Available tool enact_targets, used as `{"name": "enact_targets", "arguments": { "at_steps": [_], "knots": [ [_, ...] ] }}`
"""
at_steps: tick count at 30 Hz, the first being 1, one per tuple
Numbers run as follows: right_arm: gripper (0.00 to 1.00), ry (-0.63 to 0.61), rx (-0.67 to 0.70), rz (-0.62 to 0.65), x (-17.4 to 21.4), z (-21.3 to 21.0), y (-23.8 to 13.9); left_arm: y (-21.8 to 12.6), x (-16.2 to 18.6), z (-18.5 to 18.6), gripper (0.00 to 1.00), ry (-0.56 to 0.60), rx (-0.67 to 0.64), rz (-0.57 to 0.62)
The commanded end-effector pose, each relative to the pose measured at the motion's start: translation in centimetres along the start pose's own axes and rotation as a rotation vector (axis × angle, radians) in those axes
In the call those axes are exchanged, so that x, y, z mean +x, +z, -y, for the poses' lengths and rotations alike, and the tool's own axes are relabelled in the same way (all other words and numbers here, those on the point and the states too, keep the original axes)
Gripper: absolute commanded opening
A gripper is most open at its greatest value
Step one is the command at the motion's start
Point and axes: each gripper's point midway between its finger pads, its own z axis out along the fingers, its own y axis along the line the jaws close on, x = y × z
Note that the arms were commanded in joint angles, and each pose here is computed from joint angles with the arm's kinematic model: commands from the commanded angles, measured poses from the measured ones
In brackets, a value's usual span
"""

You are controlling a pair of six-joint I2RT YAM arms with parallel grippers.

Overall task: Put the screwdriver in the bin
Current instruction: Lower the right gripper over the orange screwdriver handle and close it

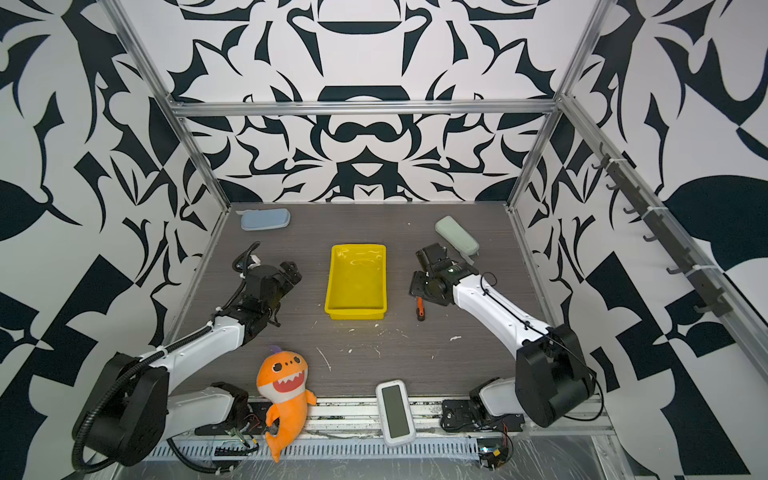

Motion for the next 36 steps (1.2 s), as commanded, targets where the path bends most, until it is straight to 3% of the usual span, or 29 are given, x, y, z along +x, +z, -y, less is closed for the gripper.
{"name": "enact_targets", "arguments": {
  "at_steps": [1,7,11,16,21,36],
  "knots": [
    [0.62,0.014,0.023,0.017,-1.0,-0.2,0.6,-0.5,-0.9,-0.9,1.0,-0.053,-0.023,0.062],
    [0.62,-0.019,0.029,-0.03,-0.4,-0.3,2.4,-0.8,-1.0,-1.3,1.0,-0.035,-0.046,0.061],
    [0.55,-0.005,0.0,-0.065,0.5,-0.6,3.8,-0.6,-1.1,-1.5,1.0,-0.058,-0.035,0.088],
    [0.5,-0.03,0.06,-0.101,1.0,0.2,5.1,-0.5,-1.1,-0.5,1.0,-0.012,-0.039,0.045],
    [0.48,-0.043,0.114,-0.137,2.5,1.0,5.5,-0.4,-1.3,-2.0,1.0,-0.031,-0.103,0.074],
    [0.42,-0.142,0.289,-0.099,5.0,1.8,7.9,-0.1,-0.6,-1.9,1.0,-0.017,-0.132,0.024]
  ]
}}
